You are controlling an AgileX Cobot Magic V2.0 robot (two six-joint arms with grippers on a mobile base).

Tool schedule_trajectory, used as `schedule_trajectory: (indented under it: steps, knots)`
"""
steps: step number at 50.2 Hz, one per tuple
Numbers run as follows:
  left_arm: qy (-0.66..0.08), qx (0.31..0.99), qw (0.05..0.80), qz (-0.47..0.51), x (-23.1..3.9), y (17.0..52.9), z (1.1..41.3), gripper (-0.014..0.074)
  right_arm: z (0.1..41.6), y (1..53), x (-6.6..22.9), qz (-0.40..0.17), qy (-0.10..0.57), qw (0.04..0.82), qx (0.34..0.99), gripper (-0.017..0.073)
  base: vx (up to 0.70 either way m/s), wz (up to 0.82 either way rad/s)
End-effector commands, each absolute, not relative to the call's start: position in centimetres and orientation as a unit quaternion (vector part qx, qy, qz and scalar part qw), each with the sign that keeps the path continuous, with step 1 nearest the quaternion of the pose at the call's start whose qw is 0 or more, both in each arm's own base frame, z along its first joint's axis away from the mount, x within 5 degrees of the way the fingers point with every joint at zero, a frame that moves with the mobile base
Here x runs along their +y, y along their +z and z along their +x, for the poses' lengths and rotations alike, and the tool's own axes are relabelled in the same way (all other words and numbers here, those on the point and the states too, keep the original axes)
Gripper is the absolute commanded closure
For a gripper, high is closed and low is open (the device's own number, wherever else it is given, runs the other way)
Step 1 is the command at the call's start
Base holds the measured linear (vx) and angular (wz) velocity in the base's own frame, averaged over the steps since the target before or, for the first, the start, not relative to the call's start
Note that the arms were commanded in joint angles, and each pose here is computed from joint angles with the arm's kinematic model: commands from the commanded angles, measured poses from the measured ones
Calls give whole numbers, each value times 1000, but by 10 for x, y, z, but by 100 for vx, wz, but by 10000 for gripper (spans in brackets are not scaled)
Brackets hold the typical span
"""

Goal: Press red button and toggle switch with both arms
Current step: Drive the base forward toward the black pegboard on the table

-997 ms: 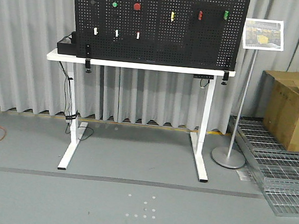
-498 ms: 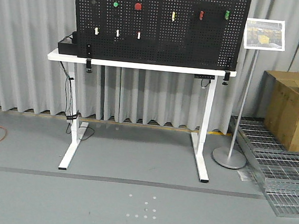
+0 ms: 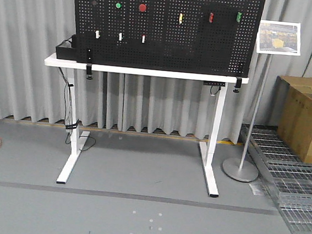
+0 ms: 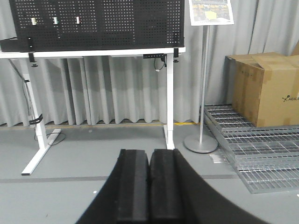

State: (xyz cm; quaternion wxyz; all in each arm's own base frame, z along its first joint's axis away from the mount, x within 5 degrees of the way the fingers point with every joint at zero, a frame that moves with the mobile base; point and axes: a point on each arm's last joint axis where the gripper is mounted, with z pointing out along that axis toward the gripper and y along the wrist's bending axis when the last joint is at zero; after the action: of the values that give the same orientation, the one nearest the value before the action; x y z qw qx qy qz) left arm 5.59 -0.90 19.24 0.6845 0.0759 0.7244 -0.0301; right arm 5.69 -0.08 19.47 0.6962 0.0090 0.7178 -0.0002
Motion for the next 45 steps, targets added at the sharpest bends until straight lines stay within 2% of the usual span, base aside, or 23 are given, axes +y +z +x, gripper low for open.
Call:
schedule_trajectory:
  steps: [1,45]
  knots:
    - [-33,705,705,66,-8,189,56,592,56,199,-1,4,-7,725,688,562,28,-5]
    - [-33,705,705,66,-8,189,56,592,56,199,-1,4,-7,725,688,562,44,1]
